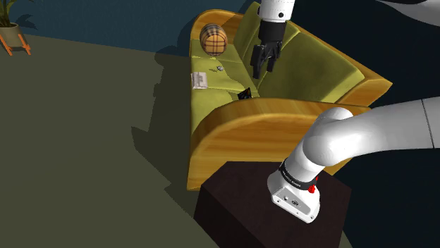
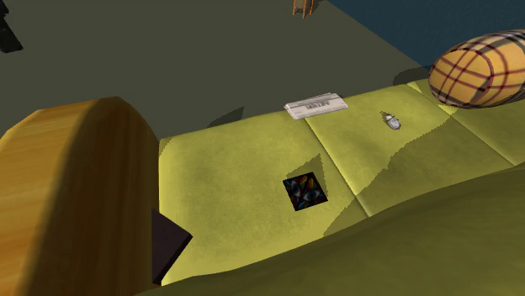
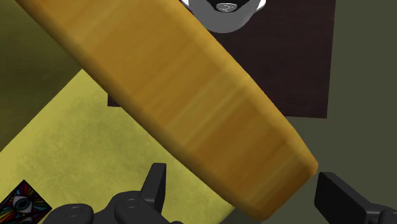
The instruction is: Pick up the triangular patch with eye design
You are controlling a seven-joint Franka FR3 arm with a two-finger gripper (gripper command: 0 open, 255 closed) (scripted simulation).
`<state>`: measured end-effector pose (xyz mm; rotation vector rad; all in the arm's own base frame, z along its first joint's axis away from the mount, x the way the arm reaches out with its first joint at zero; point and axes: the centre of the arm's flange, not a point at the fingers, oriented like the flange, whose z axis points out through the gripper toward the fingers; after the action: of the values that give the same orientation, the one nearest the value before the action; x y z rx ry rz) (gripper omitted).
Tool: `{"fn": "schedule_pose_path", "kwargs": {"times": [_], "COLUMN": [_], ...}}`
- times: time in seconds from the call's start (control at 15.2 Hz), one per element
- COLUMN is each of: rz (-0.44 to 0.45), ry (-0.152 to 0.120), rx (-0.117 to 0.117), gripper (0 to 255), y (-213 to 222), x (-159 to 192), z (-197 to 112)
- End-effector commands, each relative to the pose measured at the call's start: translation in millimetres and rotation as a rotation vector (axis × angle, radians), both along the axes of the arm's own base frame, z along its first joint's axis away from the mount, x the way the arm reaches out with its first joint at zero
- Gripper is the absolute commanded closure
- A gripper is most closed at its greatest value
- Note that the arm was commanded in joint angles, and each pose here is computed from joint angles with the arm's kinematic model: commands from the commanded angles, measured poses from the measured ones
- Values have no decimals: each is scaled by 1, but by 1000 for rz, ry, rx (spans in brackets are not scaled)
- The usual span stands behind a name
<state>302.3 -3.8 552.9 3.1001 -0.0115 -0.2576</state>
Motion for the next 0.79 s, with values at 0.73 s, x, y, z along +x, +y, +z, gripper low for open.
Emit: {"fn": "schedule_pose_path", "kwargs": {"times": [0.73], "rz": [180], "ry": [79], "rx": [-46], "gripper": [0], "y": [-105], "x": [47], "z": [-80]}}
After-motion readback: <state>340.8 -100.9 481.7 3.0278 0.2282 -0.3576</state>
